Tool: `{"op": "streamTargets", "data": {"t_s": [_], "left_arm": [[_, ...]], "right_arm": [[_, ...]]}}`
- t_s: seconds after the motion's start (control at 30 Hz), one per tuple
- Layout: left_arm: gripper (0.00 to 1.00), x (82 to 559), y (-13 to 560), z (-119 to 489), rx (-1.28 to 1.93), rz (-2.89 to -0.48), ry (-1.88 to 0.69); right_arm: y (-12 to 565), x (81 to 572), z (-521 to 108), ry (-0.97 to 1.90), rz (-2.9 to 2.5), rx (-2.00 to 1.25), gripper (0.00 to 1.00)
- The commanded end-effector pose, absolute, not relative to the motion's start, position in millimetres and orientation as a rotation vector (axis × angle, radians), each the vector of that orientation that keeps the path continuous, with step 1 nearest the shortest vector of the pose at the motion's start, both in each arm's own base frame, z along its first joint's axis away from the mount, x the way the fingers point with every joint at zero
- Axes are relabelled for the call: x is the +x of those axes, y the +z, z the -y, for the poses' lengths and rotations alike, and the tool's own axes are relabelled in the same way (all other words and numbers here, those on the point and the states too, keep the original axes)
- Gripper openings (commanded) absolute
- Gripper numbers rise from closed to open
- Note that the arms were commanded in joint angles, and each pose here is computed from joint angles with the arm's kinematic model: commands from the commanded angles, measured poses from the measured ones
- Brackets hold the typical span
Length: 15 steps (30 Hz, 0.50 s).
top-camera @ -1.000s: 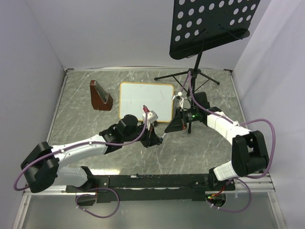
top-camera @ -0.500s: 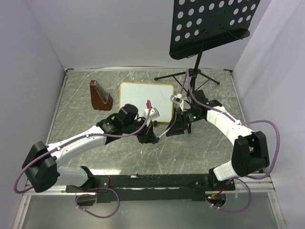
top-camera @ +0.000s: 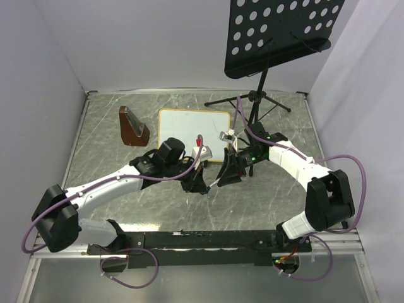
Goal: Write a sentence on the whiteboard
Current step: Open the whiteboard marker at the center of the board.
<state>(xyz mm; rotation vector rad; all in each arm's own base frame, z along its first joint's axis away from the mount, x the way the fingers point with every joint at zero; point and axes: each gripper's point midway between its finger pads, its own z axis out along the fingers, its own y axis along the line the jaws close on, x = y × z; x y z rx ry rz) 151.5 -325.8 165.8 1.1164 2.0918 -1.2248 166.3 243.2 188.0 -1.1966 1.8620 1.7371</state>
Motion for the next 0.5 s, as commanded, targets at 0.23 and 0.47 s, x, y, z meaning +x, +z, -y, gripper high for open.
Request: {"op": "streamTargets", "data": {"t_s": [0.23,0.47], "left_arm": [[0.01,157.8,188.9,336.7,1.077,-1.988,-1.283],[0.01,165.7,192.0,334.6,1.019,-1.985,-1.256]], "right_arm": [[197.0,172.0,-252.7,1.769,-1.785,-1.196,0.29],[200.8,170.0,-253.4,1.765,-1.771,-1.215,0.0]]}}
